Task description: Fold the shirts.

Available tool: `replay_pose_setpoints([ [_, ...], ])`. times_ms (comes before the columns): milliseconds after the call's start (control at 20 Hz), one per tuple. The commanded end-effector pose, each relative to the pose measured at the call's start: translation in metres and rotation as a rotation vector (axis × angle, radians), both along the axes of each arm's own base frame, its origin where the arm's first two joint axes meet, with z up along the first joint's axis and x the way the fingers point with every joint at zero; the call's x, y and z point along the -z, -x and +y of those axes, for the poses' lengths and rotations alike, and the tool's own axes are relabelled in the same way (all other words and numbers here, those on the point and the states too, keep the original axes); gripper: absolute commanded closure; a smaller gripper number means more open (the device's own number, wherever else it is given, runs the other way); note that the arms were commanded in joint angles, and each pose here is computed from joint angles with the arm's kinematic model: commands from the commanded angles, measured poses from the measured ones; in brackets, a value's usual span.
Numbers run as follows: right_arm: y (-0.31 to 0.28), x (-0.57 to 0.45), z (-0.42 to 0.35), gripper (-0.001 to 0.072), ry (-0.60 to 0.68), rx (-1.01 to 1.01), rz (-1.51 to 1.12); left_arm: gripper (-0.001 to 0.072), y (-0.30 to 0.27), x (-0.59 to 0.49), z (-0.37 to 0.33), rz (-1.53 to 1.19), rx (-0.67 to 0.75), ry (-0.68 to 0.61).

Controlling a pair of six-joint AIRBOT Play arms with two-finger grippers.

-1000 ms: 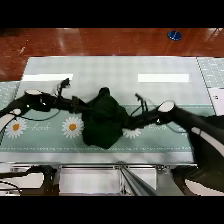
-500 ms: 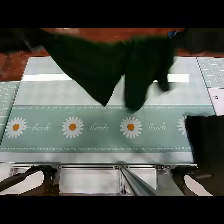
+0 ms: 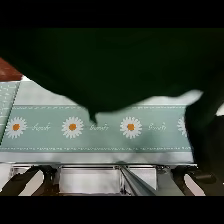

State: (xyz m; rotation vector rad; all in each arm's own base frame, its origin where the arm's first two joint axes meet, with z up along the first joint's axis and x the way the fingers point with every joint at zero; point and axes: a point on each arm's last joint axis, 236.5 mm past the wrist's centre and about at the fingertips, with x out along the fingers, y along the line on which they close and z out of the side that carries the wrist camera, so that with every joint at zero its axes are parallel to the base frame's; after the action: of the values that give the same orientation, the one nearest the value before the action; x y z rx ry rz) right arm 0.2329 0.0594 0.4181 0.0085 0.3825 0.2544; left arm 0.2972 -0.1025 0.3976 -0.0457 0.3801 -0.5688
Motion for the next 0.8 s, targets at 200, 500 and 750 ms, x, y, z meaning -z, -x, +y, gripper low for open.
replay_pose_setpoints([
  [200,0.003,0.045,-0.007,0.0693,0.005,0.035,0.149,0.0683,0.055,0.063,0.004,0.125,-0.055,-0.047],
  [500,-0.087,0.153,0.078,0.0693,-0.166,-0.288,0.415,0.0683,0.019,0.212,0.014,0.491,-0.114,0.08],
  [750,-0.21,0.247,0.106,0.0693,-0.348,-0.294,0.526,0.0682,-0.026,0.329,0.039,0.671,-0.293,0.198],
])
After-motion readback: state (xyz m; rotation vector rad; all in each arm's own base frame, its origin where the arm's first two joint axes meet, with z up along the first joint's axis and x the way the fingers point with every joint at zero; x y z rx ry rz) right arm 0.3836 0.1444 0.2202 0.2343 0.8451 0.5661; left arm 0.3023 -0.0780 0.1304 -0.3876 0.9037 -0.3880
